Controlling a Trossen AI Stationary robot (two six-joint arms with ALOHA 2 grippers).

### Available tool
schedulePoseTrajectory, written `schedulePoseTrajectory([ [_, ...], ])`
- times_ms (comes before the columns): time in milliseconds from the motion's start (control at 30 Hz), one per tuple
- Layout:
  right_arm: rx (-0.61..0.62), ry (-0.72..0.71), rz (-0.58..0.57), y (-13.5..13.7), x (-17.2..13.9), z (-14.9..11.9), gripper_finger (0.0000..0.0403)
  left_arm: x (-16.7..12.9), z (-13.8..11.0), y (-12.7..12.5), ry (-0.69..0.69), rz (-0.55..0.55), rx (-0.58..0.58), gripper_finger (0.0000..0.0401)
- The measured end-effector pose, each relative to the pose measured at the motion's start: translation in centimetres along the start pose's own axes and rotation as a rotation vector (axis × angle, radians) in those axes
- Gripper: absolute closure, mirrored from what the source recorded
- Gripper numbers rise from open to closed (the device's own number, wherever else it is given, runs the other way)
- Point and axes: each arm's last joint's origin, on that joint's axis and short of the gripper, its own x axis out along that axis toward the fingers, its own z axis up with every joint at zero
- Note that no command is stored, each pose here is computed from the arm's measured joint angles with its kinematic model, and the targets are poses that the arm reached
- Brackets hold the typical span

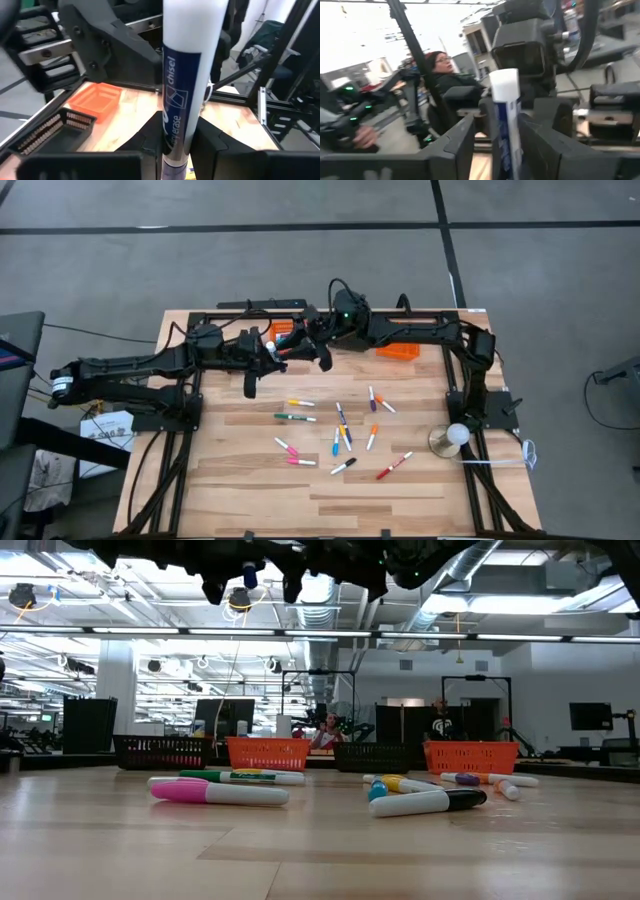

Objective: Pick & Place Markers
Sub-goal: Put the large blue marker pen into the left orange bin

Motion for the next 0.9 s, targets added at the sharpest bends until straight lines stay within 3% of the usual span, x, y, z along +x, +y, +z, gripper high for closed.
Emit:
schedulePoseTrajectory([
  [200, 0.076, 0.082, 0.04, -0.6, -1.9, 0.5, 0.0238, -0.3, -0.7, 1.2, 0.074, 0.077, -0.028, 0.0339],
  [367, 0.04, 0.164, -0.024, -0.1, -3.7, 1.1, 0.024, -0.8, -1.5, 2.5, 0.165, 0.145, -0.058, 0.0339],
  [500, 0.022, 0.219, -0.051, 1.0, -5.2, 1.9, 0.0248, -1.0, -1.7, 3.2, 0.183, 0.171, -0.019, 0.0339],
  [900, 0.028, 0.44, -0.318, 5.1, -10.2, 3.5, 0.0266, -0.4, -2.7, 5.2, 0.242, 0.161, 0.0, 0.0339],
])
